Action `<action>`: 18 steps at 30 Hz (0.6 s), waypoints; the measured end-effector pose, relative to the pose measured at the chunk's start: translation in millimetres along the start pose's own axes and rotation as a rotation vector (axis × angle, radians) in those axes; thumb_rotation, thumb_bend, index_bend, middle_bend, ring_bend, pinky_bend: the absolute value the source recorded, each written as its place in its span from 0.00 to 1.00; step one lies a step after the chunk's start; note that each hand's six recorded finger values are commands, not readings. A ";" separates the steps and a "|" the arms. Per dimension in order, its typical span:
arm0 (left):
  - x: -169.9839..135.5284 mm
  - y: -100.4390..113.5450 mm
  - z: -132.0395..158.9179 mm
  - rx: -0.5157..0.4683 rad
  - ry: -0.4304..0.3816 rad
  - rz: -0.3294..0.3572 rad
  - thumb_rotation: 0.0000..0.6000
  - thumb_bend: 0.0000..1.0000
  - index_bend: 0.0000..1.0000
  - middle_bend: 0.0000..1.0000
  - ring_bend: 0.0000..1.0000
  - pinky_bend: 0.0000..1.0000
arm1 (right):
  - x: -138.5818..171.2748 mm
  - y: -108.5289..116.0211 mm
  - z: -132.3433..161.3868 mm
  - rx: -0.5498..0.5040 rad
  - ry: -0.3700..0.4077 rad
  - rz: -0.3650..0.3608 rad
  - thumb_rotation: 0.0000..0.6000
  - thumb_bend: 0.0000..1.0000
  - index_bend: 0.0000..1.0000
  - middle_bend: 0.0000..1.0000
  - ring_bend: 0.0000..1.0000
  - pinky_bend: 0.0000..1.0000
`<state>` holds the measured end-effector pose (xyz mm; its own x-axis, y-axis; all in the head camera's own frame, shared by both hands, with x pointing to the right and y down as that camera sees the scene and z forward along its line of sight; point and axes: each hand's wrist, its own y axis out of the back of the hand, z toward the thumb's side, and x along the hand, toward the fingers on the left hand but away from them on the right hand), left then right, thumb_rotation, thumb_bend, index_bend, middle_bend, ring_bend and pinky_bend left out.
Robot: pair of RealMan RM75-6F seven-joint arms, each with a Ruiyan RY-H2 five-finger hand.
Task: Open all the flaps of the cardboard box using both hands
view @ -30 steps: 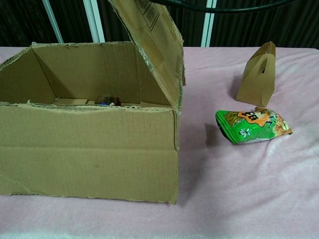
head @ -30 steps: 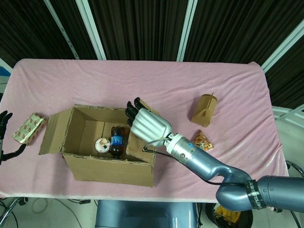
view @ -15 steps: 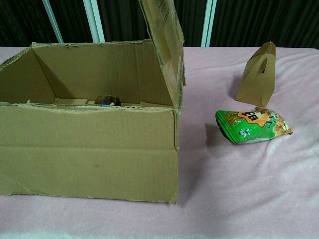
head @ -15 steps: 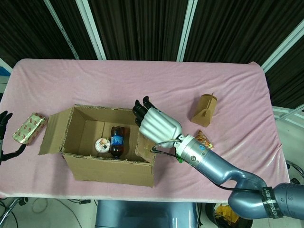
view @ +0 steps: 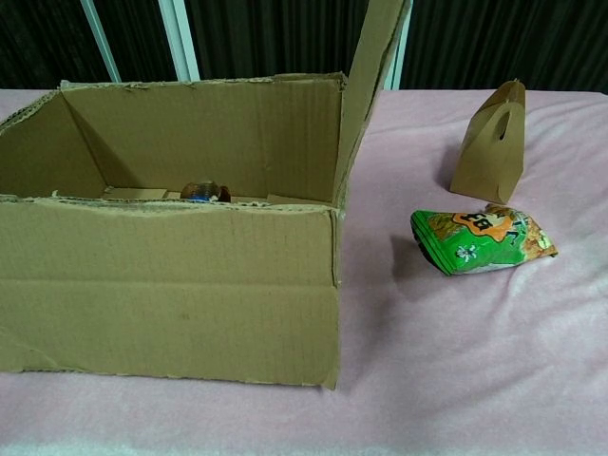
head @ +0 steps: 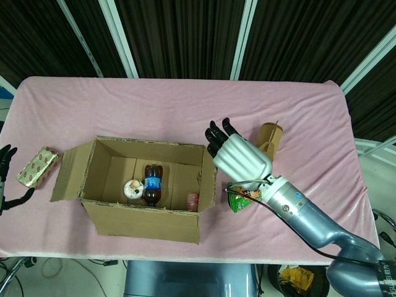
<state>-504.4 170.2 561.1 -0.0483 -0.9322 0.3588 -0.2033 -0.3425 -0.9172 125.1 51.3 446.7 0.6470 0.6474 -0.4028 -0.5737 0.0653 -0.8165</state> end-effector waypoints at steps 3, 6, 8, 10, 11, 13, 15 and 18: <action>-0.4 0.1 0.3 0.002 -0.001 0.001 1.00 0.21 0.00 0.00 0.00 0.00 | 8.4 -7.5 -3.3 -0.002 -0.006 0.024 1.00 0.38 0.30 0.16 0.12 0.22; -0.7 0.3 0.0 0.004 0.000 0.003 1.00 0.21 0.00 0.00 0.00 0.00 | 16.2 -15.3 -4.6 -0.004 -0.007 0.045 1.00 0.38 0.30 0.16 0.11 0.22; -0.8 0.3 -0.2 0.005 0.001 0.004 1.00 0.21 0.00 0.00 0.00 0.00 | 21.8 -20.8 -5.9 -0.009 -0.011 0.058 1.00 0.38 0.30 0.16 0.11 0.22; -0.9 0.1 -0.2 0.008 0.001 0.003 1.00 0.21 0.00 0.00 0.00 0.00 | 27.2 -26.7 -8.2 -0.016 -0.019 0.073 1.00 0.38 0.30 0.15 0.11 0.22; -1.0 0.0 -0.2 0.010 0.001 0.003 1.00 0.21 0.00 0.00 0.00 0.00 | 29.5 -29.4 -9.4 -0.021 -0.024 0.079 1.00 0.38 0.30 0.15 0.10 0.22; -1.1 -0.3 0.2 0.013 0.000 0.004 1.00 0.21 0.00 0.00 0.00 0.00 | 34.9 -35.8 -12.7 -0.030 -0.036 0.094 1.00 0.38 0.30 0.15 0.10 0.22; -1.3 -0.4 0.4 0.015 -0.001 0.004 1.00 0.21 0.00 0.00 0.00 0.00 | 39.0 -41.1 -16.3 -0.024 -0.045 0.105 1.00 0.38 0.29 0.15 0.10 0.22; -1.6 -1.0 0.7 0.017 0.000 0.004 1.00 0.21 0.00 0.00 0.00 0.00 | 45.4 -49.4 -22.5 -0.021 -0.067 0.120 1.00 0.38 0.22 0.14 0.10 0.22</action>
<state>-503.5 172.0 561.3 -0.0485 -0.9335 0.3553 -0.1864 -0.3410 -0.9214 194.1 60.5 459.5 0.5392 0.6988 -0.4700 -0.6335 -0.0311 -0.7731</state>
